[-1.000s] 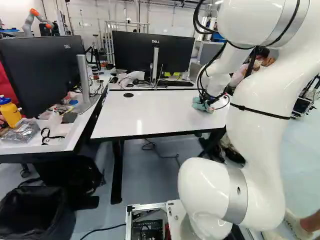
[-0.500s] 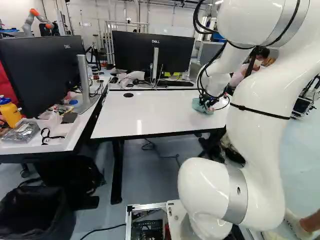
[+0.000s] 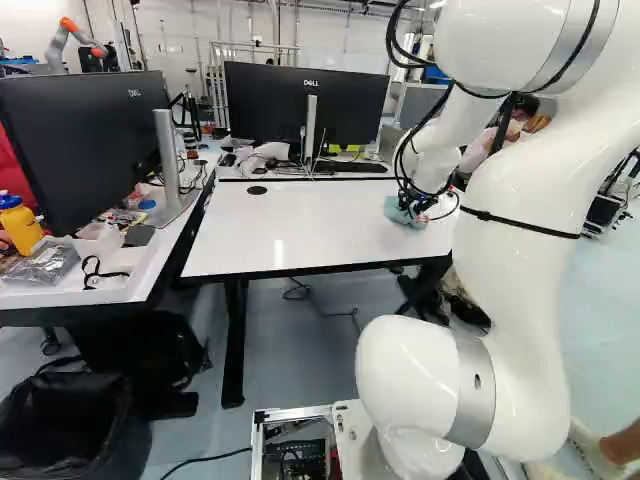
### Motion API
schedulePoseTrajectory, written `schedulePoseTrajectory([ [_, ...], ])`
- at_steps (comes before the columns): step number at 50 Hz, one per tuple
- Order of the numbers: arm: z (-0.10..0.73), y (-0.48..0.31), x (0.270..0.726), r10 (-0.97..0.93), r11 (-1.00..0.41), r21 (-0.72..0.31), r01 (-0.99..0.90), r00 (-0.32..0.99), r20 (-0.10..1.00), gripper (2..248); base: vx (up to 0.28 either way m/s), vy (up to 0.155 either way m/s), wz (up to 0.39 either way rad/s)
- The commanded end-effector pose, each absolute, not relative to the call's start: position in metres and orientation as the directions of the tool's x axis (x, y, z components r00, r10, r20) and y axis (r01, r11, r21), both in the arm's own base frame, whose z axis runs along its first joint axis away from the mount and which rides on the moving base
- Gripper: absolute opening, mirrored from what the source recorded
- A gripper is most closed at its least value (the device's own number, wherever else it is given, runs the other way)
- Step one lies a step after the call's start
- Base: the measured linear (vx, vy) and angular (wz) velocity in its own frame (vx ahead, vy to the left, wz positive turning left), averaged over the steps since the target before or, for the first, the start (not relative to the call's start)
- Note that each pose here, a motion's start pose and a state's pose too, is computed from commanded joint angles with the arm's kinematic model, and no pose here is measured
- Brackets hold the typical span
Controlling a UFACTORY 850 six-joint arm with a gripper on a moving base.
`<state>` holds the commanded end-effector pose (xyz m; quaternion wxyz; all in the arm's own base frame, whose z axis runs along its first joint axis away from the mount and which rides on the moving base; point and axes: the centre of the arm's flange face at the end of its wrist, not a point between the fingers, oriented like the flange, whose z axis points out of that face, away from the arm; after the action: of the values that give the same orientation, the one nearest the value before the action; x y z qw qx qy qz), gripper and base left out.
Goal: Clean the table with the green towel
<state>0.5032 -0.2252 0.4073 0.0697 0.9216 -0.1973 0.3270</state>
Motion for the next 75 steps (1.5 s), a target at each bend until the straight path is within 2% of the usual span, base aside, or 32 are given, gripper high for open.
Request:
schedulePoseTrajectory([
  [22,0.405,-0.228,0.538,-0.299,-0.921,-0.001,-0.391,0.704,0.645,54,0.000,0.000,0.000],
  [36,0.404,-0.250,0.542,-0.319,-0.908,-0.001,-0.420,0.689,0.651,54,0.000,0.000,0.000],
  [55,0.405,-0.275,0.522,-0.356,-0.885,-0.001,-0.466,0.674,0.647,54,0.000,0.000,0.000],
  [75,0.407,-0.266,0.486,-0.373,-0.877,-0.001,-0.481,0.680,0.631,54,0.000,0.000,0.000],
])
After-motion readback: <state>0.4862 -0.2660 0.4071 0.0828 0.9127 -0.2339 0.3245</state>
